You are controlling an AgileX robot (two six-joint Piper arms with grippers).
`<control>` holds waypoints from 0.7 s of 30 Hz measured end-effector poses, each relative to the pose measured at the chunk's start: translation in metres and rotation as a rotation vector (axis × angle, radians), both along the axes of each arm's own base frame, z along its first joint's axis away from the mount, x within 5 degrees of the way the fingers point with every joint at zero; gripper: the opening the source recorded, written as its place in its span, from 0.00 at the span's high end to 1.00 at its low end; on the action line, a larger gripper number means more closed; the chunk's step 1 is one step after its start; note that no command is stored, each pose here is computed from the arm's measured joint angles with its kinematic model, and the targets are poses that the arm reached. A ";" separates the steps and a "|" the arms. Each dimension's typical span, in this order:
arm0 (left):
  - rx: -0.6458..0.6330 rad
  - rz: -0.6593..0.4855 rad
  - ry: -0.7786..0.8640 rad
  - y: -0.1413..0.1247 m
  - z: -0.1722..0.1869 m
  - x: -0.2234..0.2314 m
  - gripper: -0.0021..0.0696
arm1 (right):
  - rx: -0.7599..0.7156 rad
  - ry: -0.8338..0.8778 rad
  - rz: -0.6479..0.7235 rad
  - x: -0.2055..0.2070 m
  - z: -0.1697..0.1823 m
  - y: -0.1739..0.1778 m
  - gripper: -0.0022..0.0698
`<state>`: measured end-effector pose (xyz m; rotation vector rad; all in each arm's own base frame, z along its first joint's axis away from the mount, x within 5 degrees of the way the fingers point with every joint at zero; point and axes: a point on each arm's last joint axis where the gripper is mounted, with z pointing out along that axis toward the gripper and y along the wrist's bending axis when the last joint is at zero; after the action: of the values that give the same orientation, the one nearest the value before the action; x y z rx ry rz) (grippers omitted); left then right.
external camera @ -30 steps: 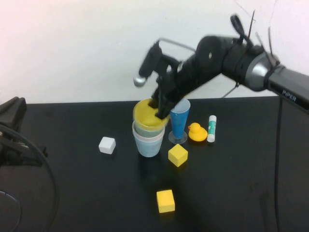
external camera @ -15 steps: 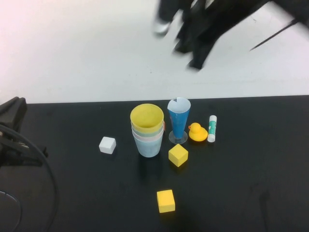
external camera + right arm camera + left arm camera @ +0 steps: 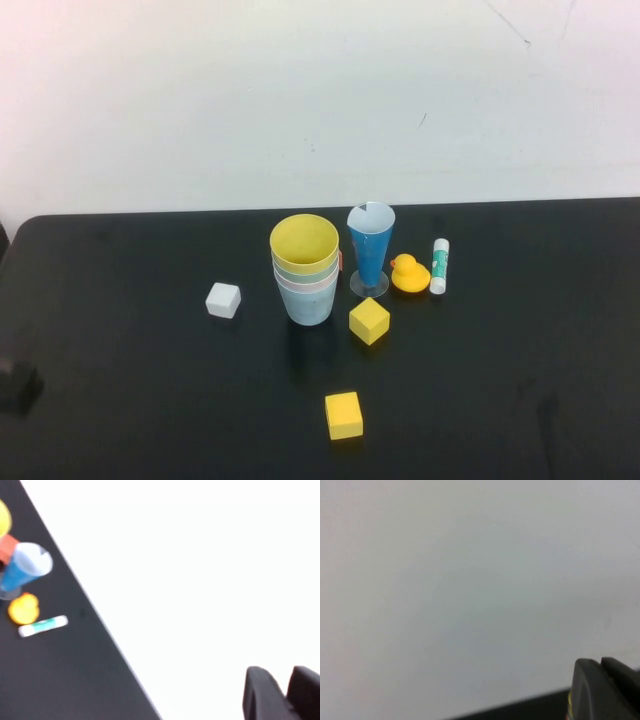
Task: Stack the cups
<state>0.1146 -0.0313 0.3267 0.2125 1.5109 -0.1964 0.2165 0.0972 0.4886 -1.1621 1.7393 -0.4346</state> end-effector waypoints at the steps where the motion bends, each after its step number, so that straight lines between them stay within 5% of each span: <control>1: 0.009 -0.013 0.028 -0.001 -0.002 -0.003 0.97 | 0.025 0.007 -0.011 -0.013 -0.008 -0.007 0.81; 6: 0.029 -0.059 0.091 0.001 -0.011 -0.022 0.97 | 0.174 -0.034 -0.037 -0.076 -0.050 -0.041 0.91; 10: 0.032 -0.062 0.082 0.004 -0.029 -0.035 0.97 | 0.282 -0.062 -0.019 -0.110 -0.121 -0.055 0.96; 14: 0.044 -0.055 0.074 0.007 -0.052 -0.043 0.97 | 0.368 -0.028 -0.033 -0.131 -0.183 -0.064 0.97; 21: 0.099 -0.034 0.036 0.009 -0.065 -0.042 0.97 | 0.455 0.081 -0.106 -0.143 -0.235 -0.070 0.97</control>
<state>0.0723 -0.0226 0.2621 0.3156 1.5554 -0.1533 0.0739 0.0273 0.2533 -0.7722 1.8513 -0.0436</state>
